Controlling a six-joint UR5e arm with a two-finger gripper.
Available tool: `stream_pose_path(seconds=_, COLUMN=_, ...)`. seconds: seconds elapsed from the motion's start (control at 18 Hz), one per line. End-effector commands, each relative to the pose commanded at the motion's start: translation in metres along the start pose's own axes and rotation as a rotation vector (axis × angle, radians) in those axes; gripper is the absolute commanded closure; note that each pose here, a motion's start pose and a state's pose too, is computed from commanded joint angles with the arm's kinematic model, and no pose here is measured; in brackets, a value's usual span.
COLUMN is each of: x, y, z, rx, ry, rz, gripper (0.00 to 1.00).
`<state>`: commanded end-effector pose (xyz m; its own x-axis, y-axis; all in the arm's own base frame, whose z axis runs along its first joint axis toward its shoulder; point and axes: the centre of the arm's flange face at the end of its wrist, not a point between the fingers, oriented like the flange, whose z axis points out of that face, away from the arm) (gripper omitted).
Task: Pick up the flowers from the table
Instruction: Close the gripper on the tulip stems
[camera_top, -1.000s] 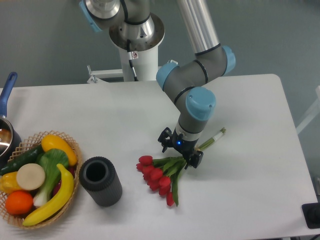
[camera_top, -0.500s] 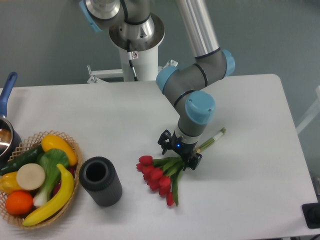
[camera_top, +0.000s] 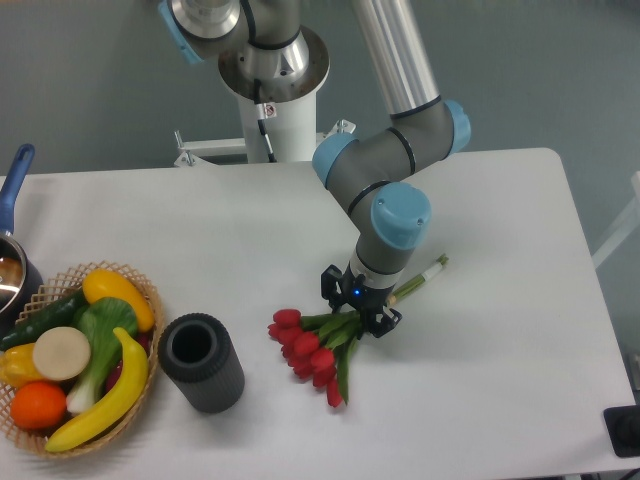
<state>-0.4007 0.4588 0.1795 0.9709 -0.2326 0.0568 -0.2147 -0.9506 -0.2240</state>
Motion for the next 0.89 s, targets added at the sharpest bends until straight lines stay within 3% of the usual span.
stream_pose_path(seconds=0.39, x=0.000, y=0.000, z=-0.004, rx=0.003, ry=-0.004, rz=0.000, gripper=0.59)
stream_pose_path(seconds=0.89, x=0.002, y=-0.003, z=-0.020, rx=0.012, ry=-0.027, rz=0.004, gripper=0.61)
